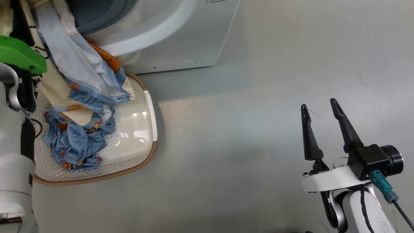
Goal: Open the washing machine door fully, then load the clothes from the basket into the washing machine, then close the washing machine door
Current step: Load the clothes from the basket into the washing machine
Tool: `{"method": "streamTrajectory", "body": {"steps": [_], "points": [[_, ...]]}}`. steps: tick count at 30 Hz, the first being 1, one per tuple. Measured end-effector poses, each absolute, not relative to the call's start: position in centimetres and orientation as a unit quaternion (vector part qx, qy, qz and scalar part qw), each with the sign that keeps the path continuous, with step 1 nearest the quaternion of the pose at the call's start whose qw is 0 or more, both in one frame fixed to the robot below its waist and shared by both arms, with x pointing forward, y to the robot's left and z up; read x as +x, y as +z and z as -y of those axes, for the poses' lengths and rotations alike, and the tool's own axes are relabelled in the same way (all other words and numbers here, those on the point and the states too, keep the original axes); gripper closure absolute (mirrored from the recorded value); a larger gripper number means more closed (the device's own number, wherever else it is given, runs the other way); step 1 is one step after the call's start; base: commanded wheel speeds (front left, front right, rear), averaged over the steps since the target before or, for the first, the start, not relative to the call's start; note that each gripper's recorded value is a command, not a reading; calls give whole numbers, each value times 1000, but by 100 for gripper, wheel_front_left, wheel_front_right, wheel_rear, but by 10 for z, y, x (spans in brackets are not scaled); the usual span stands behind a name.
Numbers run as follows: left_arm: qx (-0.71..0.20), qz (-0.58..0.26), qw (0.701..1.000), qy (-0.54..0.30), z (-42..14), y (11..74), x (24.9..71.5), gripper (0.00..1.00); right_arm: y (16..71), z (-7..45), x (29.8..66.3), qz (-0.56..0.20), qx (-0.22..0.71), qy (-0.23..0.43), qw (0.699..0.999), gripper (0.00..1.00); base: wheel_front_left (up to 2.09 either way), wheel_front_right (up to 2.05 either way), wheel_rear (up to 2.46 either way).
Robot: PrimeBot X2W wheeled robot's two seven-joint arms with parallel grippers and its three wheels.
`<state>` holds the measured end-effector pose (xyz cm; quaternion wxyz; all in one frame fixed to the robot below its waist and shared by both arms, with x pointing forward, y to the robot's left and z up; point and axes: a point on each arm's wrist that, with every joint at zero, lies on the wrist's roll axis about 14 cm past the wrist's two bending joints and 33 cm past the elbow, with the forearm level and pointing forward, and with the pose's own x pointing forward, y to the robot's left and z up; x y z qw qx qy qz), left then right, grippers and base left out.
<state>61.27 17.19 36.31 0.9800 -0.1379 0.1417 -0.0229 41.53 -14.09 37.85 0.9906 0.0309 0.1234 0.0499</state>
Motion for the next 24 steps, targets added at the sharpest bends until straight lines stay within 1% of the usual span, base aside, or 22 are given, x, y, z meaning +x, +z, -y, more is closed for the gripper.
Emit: {"method": "streamTrajectory", "body": {"steps": [4,10,18,19,20,24], "points": [[-135,-138,981,-10,-188,357,596,0,374,133,422,-123,32,64,990,0,0,0,0],[-133,-156,979,9,-205,338,560,0,366,123,428,-128,36,79,988,0,0,0,0],[-154,-193,969,19,-202,312,507,0,364,111,433,-126,40,98,986,0,0,0,0],[-154,-193,969,19,-202,312,507,0,364,111,433,-126,40,98,986,0,0,0,0],[-165,-200,966,19,-197,308,496,0,364,111,433,-126,40,99,986,0,0,0,0],[-167,-205,964,16,-194,305,478,0,362,111,434,-128,39,101,986,0,0,0,0]]}}
